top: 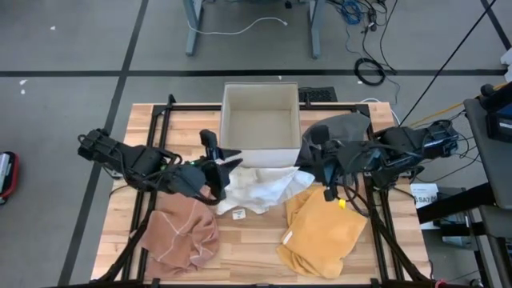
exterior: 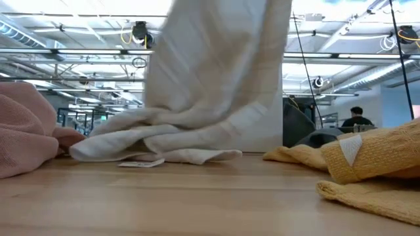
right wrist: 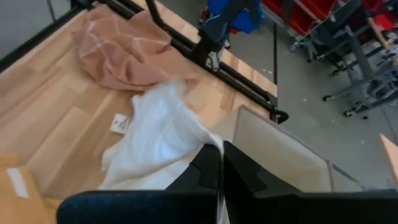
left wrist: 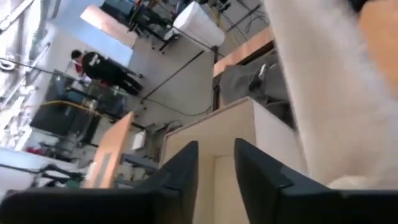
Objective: Fold towel
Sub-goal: Fold the white patterned towel
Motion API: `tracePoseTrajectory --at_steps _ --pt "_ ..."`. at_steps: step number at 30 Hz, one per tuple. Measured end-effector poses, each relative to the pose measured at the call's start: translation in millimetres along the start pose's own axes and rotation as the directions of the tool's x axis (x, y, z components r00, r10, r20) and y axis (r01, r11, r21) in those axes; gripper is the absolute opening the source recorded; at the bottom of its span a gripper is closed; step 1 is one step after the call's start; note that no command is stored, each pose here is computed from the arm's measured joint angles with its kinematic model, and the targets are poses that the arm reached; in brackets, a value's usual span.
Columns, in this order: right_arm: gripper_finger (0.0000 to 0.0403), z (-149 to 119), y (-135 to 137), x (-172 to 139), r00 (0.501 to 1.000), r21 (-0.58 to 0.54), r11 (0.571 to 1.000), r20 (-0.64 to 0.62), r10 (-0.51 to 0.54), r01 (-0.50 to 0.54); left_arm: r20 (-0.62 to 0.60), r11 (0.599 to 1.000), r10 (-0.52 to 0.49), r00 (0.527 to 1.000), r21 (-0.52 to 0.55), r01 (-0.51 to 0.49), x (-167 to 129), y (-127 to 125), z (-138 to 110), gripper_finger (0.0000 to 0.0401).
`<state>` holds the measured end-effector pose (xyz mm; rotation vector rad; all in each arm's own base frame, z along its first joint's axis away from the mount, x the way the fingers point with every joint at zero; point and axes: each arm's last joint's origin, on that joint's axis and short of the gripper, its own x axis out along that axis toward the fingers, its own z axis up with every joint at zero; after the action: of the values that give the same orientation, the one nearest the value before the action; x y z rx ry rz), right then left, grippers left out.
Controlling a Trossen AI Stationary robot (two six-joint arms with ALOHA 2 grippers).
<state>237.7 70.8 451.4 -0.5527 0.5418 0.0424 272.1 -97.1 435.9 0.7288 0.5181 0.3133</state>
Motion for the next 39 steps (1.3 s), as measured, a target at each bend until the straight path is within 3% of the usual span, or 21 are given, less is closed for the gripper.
tracePoseTrajectory --at_steps 5,7,12,17,25,28,32,37,39 --pt "0.0 1 -12 5 0.999 0.005 0.999 0.024 -0.045 0.045 0.236 0.964 -0.17 0.957 -0.163 0.212 10 7 15 0.0144" --pt "0.0 2 -15 9 0.998 0.01 0.999 0.045 -0.034 0.033 0.301 0.95 -0.174 0.938 -0.199 0.24 21 9 21 0.0147" --pt "0.0 2 -18 24 0.999 0.016 1.0 0.04 -0.015 0.015 0.261 0.953 -0.129 0.957 -0.235 0.192 62 4 20 0.0149" --pt "0.0 1 -16 36 1.0 0.007 1.0 0.004 -0.008 0.008 0.254 0.937 -0.15 0.956 -0.272 0.219 93 -2 17 0.0149" --pt "0.0 -2 -13 43 0.999 -0.003 1.0 -0.036 0.02 -0.02 0.207 0.945 -0.124 0.97 -0.273 0.179 118 -4 11 0.0149" --pt "0.0 -1 -12 43 0.999 0.002 1.0 -0.029 0.027 -0.027 0.207 0.94 -0.173 0.963 -0.256 0.224 121 -3 7 0.0148" --pt "0.0 -1 -12 43 0.999 0.002 1.0 -0.026 0.03 -0.03 0.216 0.932 -0.217 0.952 -0.245 0.268 122 -3 4 0.0114" --pt "0.0006 -1 -13 43 0.999 0.003 1.0 -0.025 0.028 -0.028 0.203 0.938 -0.23 0.952 -0.216 0.273 122 -4 3 0.002" --pt "0.002 -1 -12 43 0.999 0.003 1.0 -0.025 0.028 -0.028 0.201 0.945 -0.233 0.951 -0.185 0.27 122 -5 3 0.0009"
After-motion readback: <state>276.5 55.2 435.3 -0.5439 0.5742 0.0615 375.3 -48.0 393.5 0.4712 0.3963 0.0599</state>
